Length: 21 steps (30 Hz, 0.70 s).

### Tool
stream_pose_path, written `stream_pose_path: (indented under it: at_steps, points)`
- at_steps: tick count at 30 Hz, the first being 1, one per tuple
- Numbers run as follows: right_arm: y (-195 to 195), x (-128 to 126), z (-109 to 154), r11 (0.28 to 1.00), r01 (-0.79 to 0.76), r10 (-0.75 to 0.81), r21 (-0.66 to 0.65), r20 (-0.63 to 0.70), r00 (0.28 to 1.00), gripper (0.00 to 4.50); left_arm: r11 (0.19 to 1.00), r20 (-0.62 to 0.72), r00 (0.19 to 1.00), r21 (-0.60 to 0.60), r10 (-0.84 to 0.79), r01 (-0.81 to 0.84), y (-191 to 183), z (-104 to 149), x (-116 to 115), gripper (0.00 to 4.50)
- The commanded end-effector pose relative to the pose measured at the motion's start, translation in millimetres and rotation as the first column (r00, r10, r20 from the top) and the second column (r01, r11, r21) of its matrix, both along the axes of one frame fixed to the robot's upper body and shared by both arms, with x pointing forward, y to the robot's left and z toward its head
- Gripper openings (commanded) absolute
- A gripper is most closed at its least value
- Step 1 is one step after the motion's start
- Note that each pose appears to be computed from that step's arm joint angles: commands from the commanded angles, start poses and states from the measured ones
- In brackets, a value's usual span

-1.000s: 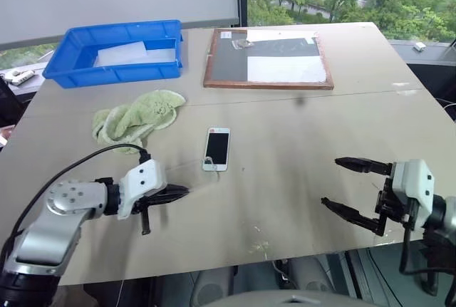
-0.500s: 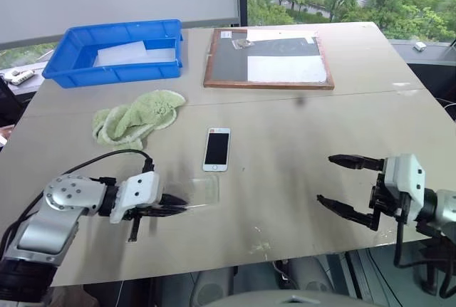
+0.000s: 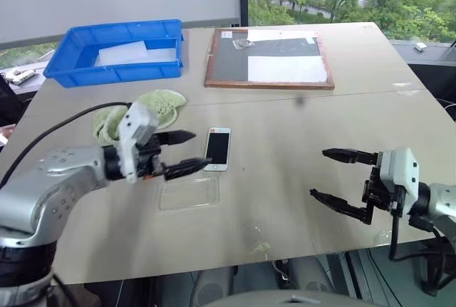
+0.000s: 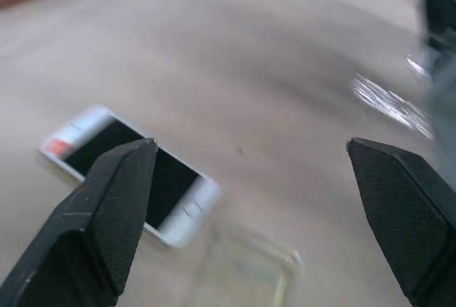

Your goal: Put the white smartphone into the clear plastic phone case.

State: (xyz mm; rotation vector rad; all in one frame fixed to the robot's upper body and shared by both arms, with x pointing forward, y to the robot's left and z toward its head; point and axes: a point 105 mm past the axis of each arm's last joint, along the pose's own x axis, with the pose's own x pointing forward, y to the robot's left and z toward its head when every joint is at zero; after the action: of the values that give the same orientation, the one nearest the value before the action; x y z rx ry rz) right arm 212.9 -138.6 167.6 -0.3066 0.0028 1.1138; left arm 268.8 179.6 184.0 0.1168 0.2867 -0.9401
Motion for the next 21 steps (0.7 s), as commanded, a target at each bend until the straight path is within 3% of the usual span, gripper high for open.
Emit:
stream_pose_path:
  at_steps: [1, 2, 5, 8, 11, 16, 21]
  points:
    - [0.4, 0.9, 5.3, 1.0, -0.006, 0.006, 0.004, 0.021, 1.0, 4.5, 0.988, -0.015, 0.988, -0.006, 0.155, -0.155, -11.5, 5.3, 17.6, 4.44]
    - [0.3, 1.5, 5.5, 1.0, -0.006, 0.006, 0.003, 0.023, 1.0, 4.5, 0.981, -0.027, 0.981, -0.016, 0.193, -0.193, -16.1, 6.1, 23.3, 4.44]
    - [0.1, 1.0, 6.0, 1.0, -0.003, 0.003, 0.001, 0.024, 1.0, 4.5, 0.838, -0.091, 0.847, 0.233, 0.523, -0.493, -0.5, -12.6, 47.0, 4.44]
    - [-0.6, 0.1, 5.5, 1.0, 0.003, -0.003, 0.0, 0.021, 1.0, 4.5, 0.887, -0.284, 0.841, 0.161, 0.461, -0.432, -23.1, -24.8, 53.1, 4.44]
    - [-1.5, -1.3, 4.5, 1.0, 0.009, -0.009, -0.004, 0.013, 1.0, 4.5, 0.88, -0.359, 0.805, 0.143, 0.473, -0.453, -33.7, -35.3, 59.7, 4.44]
    - [-4.2, -3.4, 6.0, 1.0, 0.026, -0.026, -0.013, 0.017, 1.0, 4.5, 0.825, -0.376, 0.736, 0.215, 0.564, -0.523, -40.6, -45.5, 70.6, 4.44]
    - [-4.5, -4.6, 5.0, 0.999, 0.047, -0.047, -0.012, 0.024, 0.999, 4.5, 0.816, -0.323, 0.751, 0.283, 0.577, -0.505, -52.0, -39.7, 75.8, 4.44]
